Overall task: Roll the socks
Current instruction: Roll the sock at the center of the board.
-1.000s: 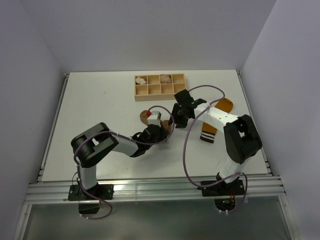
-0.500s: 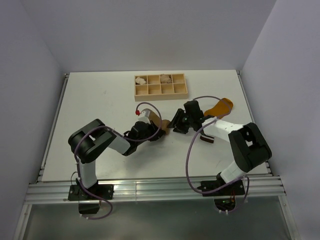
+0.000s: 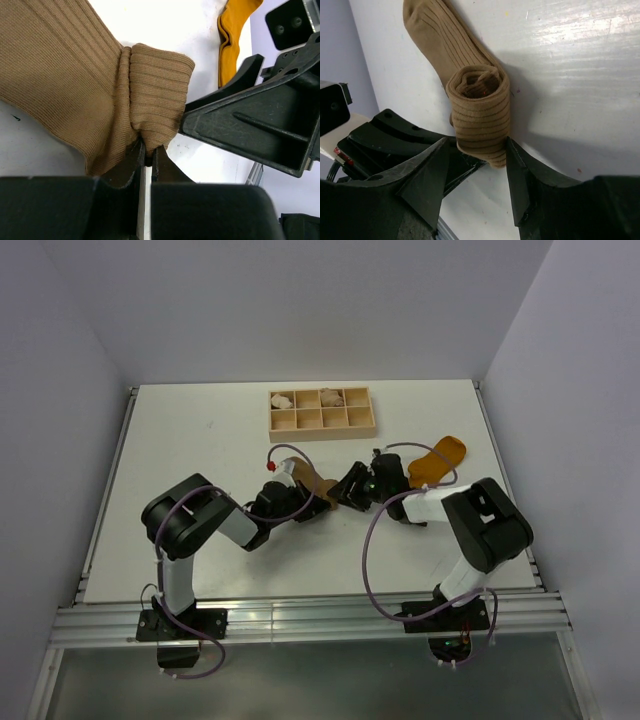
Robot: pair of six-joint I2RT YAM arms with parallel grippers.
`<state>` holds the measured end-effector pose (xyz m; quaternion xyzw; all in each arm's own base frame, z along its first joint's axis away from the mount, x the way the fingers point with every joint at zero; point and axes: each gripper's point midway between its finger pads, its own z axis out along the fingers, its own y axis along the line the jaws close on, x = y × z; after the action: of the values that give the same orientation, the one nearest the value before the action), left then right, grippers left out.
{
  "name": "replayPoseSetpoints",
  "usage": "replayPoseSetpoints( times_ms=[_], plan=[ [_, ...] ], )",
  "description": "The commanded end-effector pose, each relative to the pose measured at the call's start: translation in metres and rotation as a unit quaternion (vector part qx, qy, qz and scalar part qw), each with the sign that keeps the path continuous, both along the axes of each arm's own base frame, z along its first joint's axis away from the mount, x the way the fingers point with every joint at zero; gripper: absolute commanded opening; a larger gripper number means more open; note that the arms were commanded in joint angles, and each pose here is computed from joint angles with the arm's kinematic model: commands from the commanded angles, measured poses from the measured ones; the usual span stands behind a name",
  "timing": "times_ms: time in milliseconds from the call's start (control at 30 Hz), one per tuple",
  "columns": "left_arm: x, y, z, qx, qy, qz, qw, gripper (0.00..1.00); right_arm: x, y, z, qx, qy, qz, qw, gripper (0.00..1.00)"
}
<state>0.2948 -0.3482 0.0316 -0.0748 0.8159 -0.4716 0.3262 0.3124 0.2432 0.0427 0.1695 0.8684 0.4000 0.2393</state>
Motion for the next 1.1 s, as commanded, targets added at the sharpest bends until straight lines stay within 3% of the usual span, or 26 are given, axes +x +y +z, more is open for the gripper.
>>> replayPoseSetpoints(
  times_ms=[0,233,367,433,467,567,733,800,833,1067],
  plan=[
    [-0.013,0.01,-0.033,0.038,0.047,-0.008,0.998,0.0,0.01,0.006,0.006,0.036,-0.028,-0.002,0.999,0.56],
    [-0.012,0.008,-0.031,0.038,0.043,-0.013,0.998,0.0,0.001,0.007,-0.01,0.06,-0.005,0.002,0.998,0.56],
    [-0.012,0.004,-0.03,0.035,0.042,-0.022,0.998,0.0,0.001,0.009,-0.015,0.069,0.0,0.004,0.998,0.46],
    [-0.013,0.005,-0.031,0.035,0.042,-0.025,0.998,0.0,0.001,0.01,-0.017,0.074,0.005,0.006,0.997,0.32],
    [-0.013,0.005,-0.032,0.037,0.043,-0.021,0.998,0.0,0.0,0.011,-0.017,0.074,0.006,0.006,0.997,0.19],
    [-0.011,0.01,-0.033,0.05,0.041,-0.012,0.998,0.08,0.0,0.007,-0.023,0.047,0.017,0.01,0.999,0.0],
    [-0.004,0.015,-0.021,0.079,0.013,0.001,0.997,0.34,0.006,-0.015,-0.03,-0.054,0.059,-0.015,0.997,0.0],
    [0.0,0.016,-0.01,0.088,-0.007,0.012,0.996,0.39,-0.004,-0.029,-0.039,-0.11,0.095,-0.013,0.989,0.0],
    [0.0,0.017,-0.009,0.102,-0.013,0.011,0.995,0.43,0.01,-0.031,-0.03,-0.13,0.084,-0.024,0.988,0.0],
    [0.0,0.013,0.012,0.197,-0.098,0.033,0.975,0.44,0.011,-0.054,-0.027,-0.253,0.126,-0.026,0.959,0.0]
  ],
)
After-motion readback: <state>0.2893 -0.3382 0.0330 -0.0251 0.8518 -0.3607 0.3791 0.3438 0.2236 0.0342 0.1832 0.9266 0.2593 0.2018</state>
